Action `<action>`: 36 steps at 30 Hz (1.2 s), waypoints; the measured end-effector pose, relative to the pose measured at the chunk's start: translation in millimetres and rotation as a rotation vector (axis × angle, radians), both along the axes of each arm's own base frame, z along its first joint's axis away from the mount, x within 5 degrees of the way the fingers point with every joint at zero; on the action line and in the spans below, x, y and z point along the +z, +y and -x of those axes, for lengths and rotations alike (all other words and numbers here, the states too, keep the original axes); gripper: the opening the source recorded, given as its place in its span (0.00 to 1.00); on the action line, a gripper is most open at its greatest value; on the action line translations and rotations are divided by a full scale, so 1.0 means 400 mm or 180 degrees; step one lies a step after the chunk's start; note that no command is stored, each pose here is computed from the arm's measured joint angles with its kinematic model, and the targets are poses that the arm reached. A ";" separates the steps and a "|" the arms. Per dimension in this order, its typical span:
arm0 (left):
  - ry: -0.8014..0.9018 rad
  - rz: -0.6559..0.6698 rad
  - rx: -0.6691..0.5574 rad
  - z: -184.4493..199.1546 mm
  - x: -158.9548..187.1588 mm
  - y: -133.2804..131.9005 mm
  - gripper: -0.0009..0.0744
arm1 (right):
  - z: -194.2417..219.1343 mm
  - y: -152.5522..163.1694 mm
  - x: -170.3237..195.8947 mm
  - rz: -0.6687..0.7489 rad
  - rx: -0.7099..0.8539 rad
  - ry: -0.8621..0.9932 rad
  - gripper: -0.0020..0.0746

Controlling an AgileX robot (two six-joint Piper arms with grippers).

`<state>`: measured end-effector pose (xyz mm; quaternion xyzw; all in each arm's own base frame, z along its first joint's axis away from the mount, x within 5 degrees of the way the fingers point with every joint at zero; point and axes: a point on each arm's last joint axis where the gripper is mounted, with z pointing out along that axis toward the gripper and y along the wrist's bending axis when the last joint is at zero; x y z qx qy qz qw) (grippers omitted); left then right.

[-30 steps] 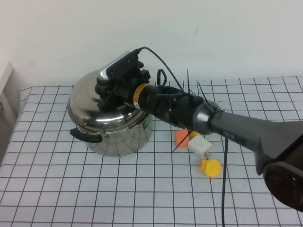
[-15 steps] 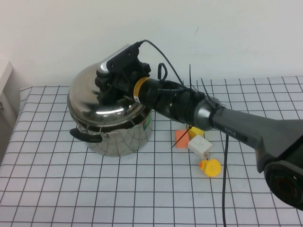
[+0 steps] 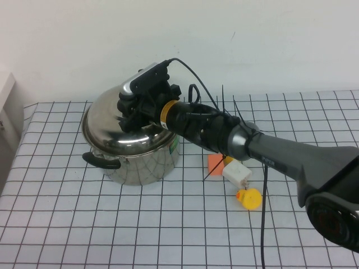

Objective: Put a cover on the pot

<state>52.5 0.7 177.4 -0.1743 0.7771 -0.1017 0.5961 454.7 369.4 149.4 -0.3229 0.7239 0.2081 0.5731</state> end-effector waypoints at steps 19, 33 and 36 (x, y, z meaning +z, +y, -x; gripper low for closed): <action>0.0000 0.0000 0.0000 0.000 0.000 0.000 0.01 | -0.002 -0.003 0.005 -0.0062 -0.0037 0.0041 0.80; -0.0001 0.0013 0.0004 0.000 0.000 0.000 0.01 | 0.099 -0.182 0.529 0.0042 -0.0995 -0.0169 0.16; -0.0001 0.0013 0.0004 0.000 0.000 0.000 0.01 | 0.162 -0.230 0.593 0.0107 -0.0958 -0.0278 0.07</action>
